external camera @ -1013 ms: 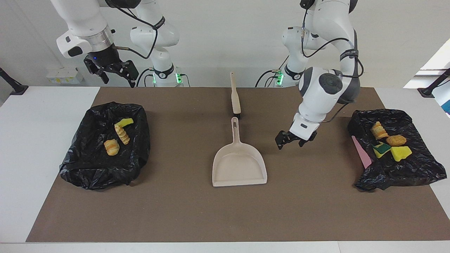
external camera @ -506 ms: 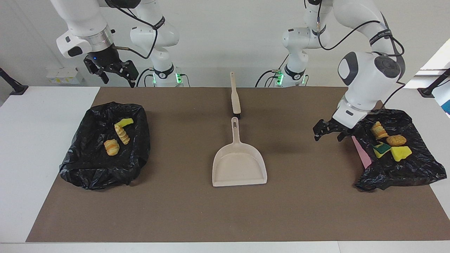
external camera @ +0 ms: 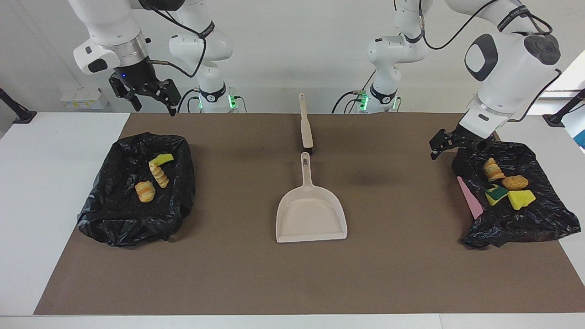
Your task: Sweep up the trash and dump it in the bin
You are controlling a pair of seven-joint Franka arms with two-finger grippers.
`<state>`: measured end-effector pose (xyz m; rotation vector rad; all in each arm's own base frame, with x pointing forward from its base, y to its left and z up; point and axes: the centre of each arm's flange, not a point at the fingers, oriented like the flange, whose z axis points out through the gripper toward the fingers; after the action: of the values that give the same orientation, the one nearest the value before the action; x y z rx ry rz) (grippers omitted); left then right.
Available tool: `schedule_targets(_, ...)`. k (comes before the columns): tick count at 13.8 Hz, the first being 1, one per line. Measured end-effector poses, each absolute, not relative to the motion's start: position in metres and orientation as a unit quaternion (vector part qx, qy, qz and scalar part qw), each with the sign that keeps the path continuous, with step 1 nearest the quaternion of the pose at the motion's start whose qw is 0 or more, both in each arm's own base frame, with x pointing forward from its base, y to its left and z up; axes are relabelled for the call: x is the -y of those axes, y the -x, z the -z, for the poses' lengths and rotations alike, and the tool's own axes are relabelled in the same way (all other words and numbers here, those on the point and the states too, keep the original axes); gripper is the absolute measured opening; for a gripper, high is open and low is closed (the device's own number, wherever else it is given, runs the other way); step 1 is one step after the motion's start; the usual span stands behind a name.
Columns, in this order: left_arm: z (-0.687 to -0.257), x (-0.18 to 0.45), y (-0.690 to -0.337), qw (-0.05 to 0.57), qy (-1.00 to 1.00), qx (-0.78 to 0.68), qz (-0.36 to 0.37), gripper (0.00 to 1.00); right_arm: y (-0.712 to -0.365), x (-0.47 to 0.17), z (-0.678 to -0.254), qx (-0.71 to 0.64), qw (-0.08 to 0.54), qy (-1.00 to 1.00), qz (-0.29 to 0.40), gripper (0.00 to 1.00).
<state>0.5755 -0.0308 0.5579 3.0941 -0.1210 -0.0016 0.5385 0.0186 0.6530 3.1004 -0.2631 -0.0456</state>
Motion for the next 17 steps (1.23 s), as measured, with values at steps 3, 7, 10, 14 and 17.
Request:
schedule_targets(3,-0.585,0.030,-0.562,0.012,-0.999,0.043,0.005,1.00,-0.538,-0.021,-0.653,0.083,0.015,-0.996,0.014,1.00)
schedule_targets(7,-0.593,0.031,-0.551,0.010,-0.999,0.047,0.015,1.00,-0.538,-0.022,-0.653,0.081,0.015,-0.996,0.014,1.00)
schedule_targets(10,-0.606,0.029,-0.541,0.009,-0.998,0.059,0.016,1.00,-0.538,-0.022,-0.653,0.081,0.015,-0.996,0.014,1.00)
schedule_targets(14,-0.623,0.029,-0.534,0.008,-0.998,0.064,0.017,1.00,-0.538,-0.022,-0.652,0.081,0.015,-0.996,0.015,1.00)
schedule_targets(17,-0.627,0.029,-0.534,0.008,-0.998,0.064,0.013,1.00,-0.538,-0.022,-0.652,0.081,0.015,-0.996,0.015,1.00)
